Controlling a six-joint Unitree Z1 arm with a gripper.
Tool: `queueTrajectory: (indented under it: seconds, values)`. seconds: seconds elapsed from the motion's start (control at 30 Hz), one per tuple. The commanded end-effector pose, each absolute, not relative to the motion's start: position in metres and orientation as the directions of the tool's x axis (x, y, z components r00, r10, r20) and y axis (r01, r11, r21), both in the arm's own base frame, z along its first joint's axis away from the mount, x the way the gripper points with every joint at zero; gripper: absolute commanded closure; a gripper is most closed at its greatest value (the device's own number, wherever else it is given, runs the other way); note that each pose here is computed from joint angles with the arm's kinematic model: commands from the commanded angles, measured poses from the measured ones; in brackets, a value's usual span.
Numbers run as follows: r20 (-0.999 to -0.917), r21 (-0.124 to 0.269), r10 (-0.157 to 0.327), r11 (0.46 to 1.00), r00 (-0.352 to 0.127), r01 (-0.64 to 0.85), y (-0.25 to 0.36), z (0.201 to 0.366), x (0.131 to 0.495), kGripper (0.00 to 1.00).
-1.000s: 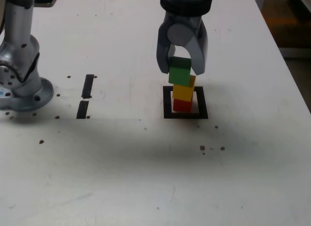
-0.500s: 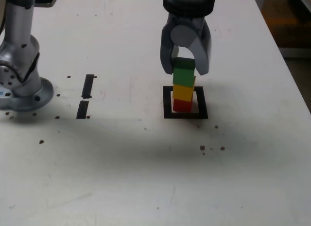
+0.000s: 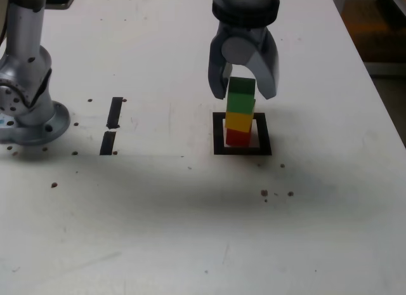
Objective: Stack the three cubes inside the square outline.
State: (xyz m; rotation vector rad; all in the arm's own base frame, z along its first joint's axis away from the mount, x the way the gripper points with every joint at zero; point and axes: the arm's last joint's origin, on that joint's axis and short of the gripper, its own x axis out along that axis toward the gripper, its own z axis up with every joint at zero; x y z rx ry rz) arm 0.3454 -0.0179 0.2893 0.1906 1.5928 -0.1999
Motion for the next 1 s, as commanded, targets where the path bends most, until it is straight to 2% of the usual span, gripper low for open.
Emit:
queueTrajectory:
  seconds: [0.0,0.1,0.2,0.33,0.47,0.73,0.97]
  values:
    - [-0.9999,-0.007,-0.003,0.967,-0.015,0.256,-0.018,0.292,0.344,0.22]
    - [-0.9999,-0.003,-0.007,0.962,0.013,0.275,-0.019,0.293,0.345,0.15]
    - [-0.9982,0.016,-0.002,0.957,0.06,0.29,-0.018,0.295,0.345,0.1]
    - [-0.9899,0.055,0.014,0.955,0.141,0.291,-0.017,0.303,0.339,0.09]
    - [-0.9804,0.084,0.03,0.958,0.195,0.275,-0.012,0.316,0.323,0.08]
    - [-0.9691,0.121,0.065,0.966,0.238,0.228,0.002,0.333,0.288,0.08]
    - [-0.9603,0.136,0.069,0.962,0.27,0.237,0.003,0.338,0.28,0.08]
